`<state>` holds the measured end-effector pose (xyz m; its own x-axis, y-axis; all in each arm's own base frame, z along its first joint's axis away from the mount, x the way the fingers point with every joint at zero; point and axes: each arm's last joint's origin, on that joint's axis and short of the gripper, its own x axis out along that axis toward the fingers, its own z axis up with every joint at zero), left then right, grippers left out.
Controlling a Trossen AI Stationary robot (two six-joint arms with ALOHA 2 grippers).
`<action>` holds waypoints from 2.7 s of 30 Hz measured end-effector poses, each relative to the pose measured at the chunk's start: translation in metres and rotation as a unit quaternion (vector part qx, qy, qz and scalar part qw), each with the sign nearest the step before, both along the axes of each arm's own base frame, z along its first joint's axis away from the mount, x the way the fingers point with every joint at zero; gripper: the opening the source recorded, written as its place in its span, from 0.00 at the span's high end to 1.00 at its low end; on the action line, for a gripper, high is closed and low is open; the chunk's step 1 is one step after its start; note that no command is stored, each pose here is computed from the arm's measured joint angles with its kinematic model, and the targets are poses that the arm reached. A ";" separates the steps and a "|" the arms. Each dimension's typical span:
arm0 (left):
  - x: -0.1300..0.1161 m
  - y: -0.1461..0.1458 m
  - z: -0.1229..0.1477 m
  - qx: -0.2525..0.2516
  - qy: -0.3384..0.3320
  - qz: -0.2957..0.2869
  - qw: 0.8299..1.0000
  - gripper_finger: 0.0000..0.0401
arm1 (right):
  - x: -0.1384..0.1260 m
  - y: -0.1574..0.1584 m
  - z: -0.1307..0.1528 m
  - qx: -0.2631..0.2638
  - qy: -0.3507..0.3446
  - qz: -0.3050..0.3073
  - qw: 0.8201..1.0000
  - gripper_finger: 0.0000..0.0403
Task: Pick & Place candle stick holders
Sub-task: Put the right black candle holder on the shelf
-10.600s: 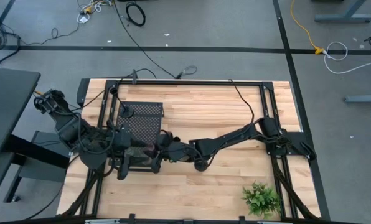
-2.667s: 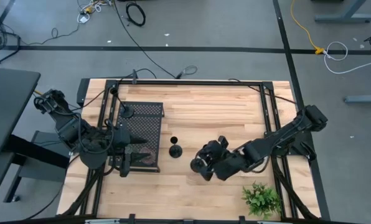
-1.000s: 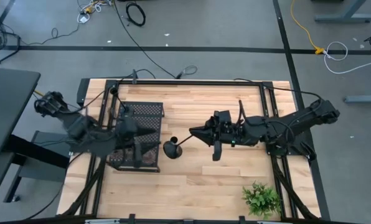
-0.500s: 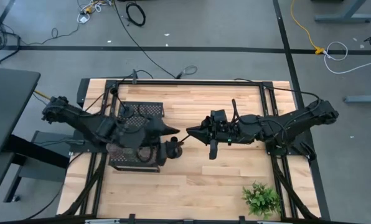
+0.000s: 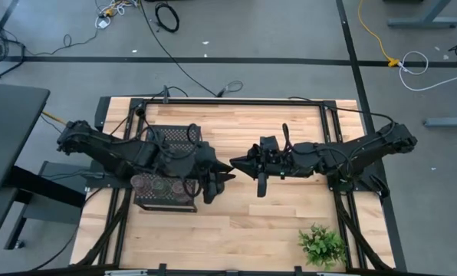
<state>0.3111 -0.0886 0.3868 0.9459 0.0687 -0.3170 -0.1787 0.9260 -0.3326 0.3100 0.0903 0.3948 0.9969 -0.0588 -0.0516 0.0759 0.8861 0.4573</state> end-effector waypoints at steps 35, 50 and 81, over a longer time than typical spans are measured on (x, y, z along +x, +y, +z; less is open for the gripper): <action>-0.011 0.004 0.008 0.001 -0.004 0.004 1.000 0.98 | -0.001 0.003 0.002 -0.030 -0.008 0.052 0.998 0.65; -0.063 0.020 0.033 0.044 -0.007 0.131 0.990 0.98 | -0.003 0.008 -0.005 -0.031 0.030 0.093 0.995 0.43; -0.165 -0.012 -0.019 0.075 -0.046 0.311 0.946 0.98 | -0.004 0.008 -0.007 -0.036 0.042 0.084 0.995 0.49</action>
